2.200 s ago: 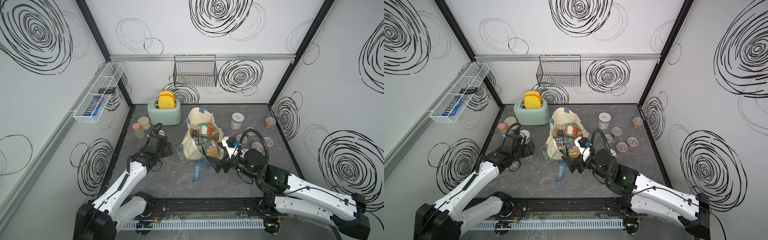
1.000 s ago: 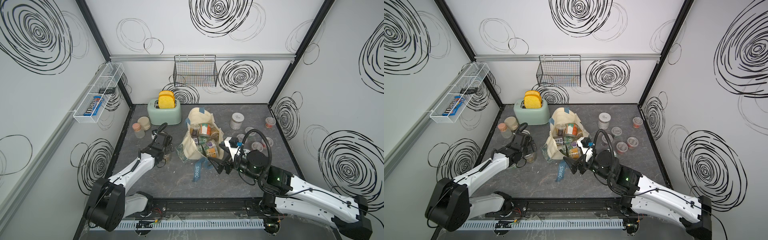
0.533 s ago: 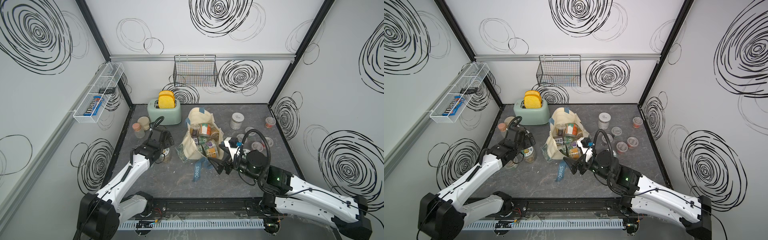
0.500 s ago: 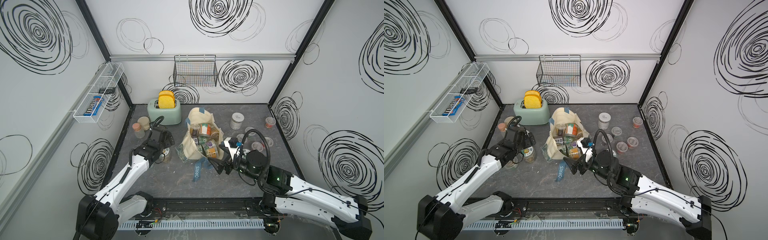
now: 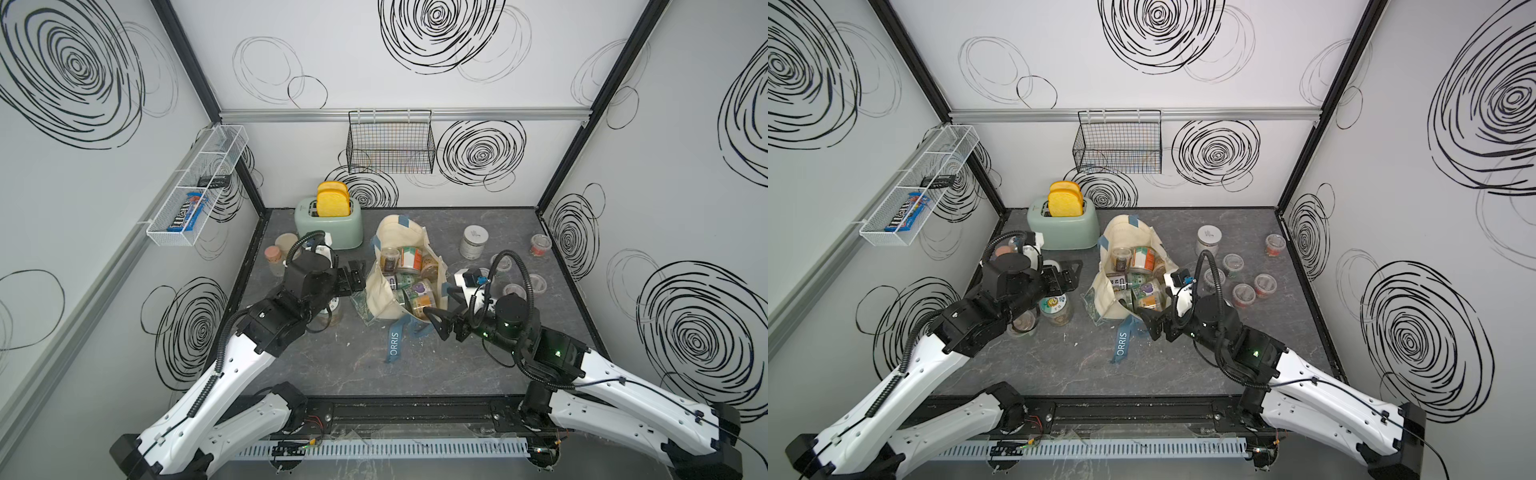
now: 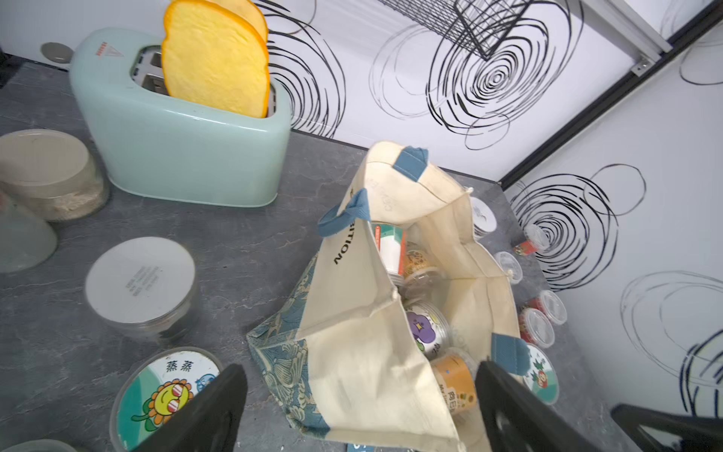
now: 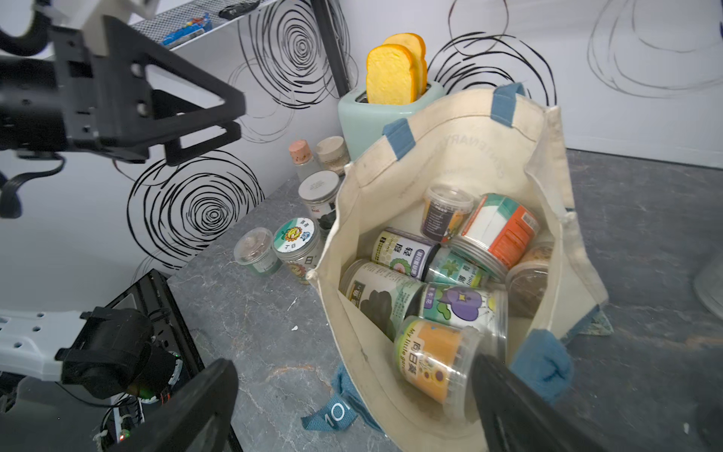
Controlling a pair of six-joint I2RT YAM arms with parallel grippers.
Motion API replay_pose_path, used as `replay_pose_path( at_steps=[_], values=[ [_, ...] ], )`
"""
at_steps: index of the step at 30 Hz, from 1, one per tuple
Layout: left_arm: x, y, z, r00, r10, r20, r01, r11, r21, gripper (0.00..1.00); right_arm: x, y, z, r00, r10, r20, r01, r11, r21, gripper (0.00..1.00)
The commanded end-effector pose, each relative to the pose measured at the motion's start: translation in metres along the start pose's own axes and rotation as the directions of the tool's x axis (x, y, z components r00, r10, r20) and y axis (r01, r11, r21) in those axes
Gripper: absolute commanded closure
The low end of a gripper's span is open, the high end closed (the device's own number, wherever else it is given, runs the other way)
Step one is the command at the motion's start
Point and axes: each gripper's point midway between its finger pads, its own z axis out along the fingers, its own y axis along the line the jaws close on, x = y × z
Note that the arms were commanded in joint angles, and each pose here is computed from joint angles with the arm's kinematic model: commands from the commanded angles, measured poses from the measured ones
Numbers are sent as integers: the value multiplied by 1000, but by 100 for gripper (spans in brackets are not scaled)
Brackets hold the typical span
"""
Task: Take out the seed jars from the canvas bag
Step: Adjust the canvas bag at the center of the board.
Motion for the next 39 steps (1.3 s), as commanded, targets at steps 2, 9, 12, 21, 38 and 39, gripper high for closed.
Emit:
replay_pose_path(
  at_steps=[2,9,12,21,38,39],
  values=[
    [9,-17,4,998,24,-50,-22,999,50,4,-11,-17,-7,996,84,-8,-83,995,53,3],
    [15,-32,13,991,84,-99,-74,992,99,4,-15,-49,7,981,186,-59,-178,978,113,3],
    [14,-34,19,983,116,-140,-99,988,121,4,-21,-52,19,970,227,-87,-219,972,85,2],
    [-4,-28,34,972,161,-169,-140,982,129,4,-30,-79,53,938,298,-180,-292,955,58,2],
    [37,-39,65,934,223,-278,-191,972,138,2,-36,-38,72,970,99,-223,-65,986,154,19],
    [40,-40,65,933,225,-282,-191,971,142,2,-31,-31,71,963,121,-241,-94,988,120,19]
  ],
)
